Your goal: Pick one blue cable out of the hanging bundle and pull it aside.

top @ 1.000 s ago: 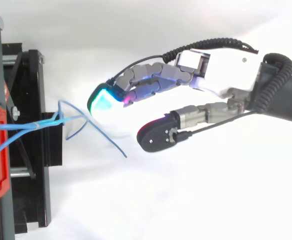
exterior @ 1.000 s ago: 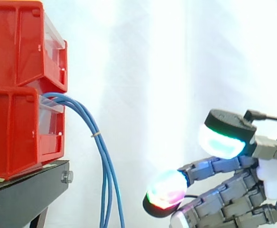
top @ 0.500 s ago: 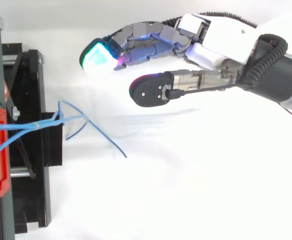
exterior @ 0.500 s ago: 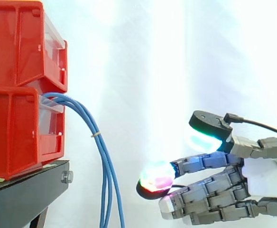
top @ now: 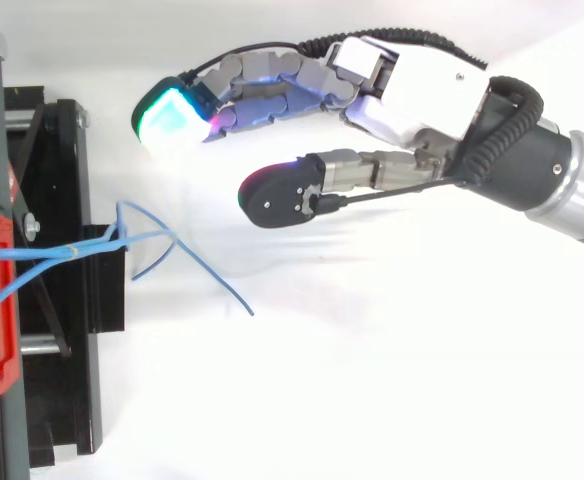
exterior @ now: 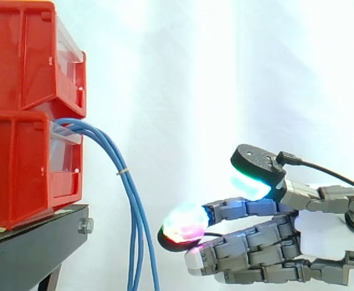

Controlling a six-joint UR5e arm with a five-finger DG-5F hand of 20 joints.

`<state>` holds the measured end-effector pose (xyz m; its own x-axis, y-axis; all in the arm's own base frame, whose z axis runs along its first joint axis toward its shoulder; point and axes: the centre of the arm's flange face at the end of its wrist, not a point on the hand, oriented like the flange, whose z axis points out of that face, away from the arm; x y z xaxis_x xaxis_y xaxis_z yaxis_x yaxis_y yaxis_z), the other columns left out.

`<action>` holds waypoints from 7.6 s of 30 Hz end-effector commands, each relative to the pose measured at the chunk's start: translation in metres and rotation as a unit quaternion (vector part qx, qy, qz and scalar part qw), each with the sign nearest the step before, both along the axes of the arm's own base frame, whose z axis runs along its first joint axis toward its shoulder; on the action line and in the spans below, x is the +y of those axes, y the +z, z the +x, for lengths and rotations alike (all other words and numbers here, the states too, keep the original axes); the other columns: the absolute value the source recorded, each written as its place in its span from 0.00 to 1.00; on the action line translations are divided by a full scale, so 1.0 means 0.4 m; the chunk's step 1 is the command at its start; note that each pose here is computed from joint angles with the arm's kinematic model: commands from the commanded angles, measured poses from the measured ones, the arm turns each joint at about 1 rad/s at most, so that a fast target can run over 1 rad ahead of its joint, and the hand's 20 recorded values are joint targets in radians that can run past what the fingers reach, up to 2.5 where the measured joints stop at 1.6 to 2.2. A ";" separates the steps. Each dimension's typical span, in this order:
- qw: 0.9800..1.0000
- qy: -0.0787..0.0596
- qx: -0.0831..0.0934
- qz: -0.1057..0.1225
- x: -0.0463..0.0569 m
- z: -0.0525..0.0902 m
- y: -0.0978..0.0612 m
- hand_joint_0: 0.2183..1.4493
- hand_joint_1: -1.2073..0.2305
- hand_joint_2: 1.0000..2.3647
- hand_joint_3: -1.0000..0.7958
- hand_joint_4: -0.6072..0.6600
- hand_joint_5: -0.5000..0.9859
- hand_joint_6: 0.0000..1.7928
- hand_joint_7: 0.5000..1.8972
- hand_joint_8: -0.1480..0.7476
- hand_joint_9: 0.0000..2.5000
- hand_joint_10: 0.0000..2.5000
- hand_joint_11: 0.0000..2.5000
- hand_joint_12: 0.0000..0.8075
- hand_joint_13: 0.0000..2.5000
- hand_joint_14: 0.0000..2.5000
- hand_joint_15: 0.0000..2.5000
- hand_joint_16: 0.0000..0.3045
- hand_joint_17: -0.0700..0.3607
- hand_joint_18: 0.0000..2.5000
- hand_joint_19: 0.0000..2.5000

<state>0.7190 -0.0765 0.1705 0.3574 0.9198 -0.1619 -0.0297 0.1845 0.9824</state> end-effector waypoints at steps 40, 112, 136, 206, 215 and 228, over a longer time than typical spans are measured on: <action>0.996 0.063 -0.060 -0.010 0.079 0.154 -0.101 0.26 0.40 0.00 0.30 0.62 0.25 0.28 0.48 0.43 0.25 0.00 0.07 0.38 0.17 0.00 0.03 0.11 0.34 0.06 0.01; 0.992 0.075 -0.103 -0.019 0.144 0.222 0.005 0.29 0.34 0.02 0.48 0.57 0.24 0.50 0.44 0.46 0.32 0.00 0.14 0.40 0.23 0.00 0.08 0.11 0.33 0.12 0.04; 0.995 0.081 -0.051 0.011 0.131 0.214 0.014 0.38 0.21 0.00 0.29 0.52 0.22 0.51 0.34 0.44 0.33 0.00 0.15 0.40 0.25 0.00 0.08 0.11 0.34 0.17 0.03; 0.996 0.081 -0.034 0.025 0.107 0.193 0.079 0.32 0.28 0.01 0.39 0.56 0.23 0.49 0.46 0.46 0.36 0.01 0.18 0.42 0.27 0.00 0.10 0.12 0.35 0.20 0.08; 0.996 0.081 -0.038 0.026 0.105 0.194 0.094 0.38 0.19 0.01 0.36 0.54 0.21 0.51 0.37 0.45 0.34 0.01 0.18 0.43 0.27 0.00 0.10 0.12 0.35 0.21 0.08; 0.996 0.080 -0.029 0.025 0.101 0.188 0.104 0.29 0.34 0.01 0.37 0.53 0.25 0.48 0.49 0.45 0.39 0.00 0.15 0.42 0.28 0.00 0.11 0.12 0.36 0.21 0.11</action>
<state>0.7946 -0.0359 0.2120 0.2125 0.9723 -0.0973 -0.1151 0.1238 0.9856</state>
